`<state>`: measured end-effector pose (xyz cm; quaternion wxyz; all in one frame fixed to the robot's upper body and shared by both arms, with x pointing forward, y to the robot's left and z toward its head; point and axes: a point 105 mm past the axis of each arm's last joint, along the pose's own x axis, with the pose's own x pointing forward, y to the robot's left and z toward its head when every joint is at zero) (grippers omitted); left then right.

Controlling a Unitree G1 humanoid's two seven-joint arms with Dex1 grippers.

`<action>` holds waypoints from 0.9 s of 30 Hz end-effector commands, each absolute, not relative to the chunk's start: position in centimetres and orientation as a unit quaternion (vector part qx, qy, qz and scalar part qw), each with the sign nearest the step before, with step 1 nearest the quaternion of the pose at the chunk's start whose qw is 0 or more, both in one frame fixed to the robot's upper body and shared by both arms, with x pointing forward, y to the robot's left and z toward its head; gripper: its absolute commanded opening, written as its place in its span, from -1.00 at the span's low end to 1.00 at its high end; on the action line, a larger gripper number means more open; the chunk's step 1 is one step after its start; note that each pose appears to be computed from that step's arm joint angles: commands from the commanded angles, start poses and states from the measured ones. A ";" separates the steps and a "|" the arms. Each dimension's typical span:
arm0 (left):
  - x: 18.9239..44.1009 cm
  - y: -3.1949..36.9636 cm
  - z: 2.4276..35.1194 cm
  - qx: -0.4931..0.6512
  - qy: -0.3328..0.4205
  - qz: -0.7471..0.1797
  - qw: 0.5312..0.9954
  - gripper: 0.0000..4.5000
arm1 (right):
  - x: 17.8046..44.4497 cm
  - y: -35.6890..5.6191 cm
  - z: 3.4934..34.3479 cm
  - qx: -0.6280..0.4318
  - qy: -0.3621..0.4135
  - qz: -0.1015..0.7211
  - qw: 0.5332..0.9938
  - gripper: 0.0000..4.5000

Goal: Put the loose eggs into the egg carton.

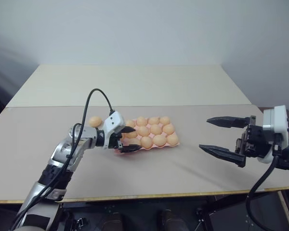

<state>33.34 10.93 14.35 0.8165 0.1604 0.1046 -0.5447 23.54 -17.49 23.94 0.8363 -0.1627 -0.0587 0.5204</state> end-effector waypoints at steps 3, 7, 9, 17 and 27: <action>32.9 13.4 17.9 0.165 0.047 -0.515 0.840 0.98 | 23.2 -17.3 25.1 -0.169 -0.085 0.529 0.827 1.00; 32.0 17.0 19.4 0.177 0.042 -0.479 0.859 0.98 | 23.4 -17.4 25.0 -0.167 -0.082 0.534 0.825 1.00; 31.5 19.4 20.0 0.186 0.047 -0.448 0.873 0.98 | 23.5 -17.4 24.9 -0.166 -0.080 0.536 0.823 1.00; 26.5 27.2 20.4 0.173 0.058 -0.353 0.918 0.98 | 24.3 -17.9 25.0 -0.165 -0.078 0.536 0.824 1.00; 23.4 29.2 19.5 0.145 0.072 -0.282 0.945 0.98 | 24.4 -18.3 25.1 -0.168 -0.071 0.540 0.822 1.00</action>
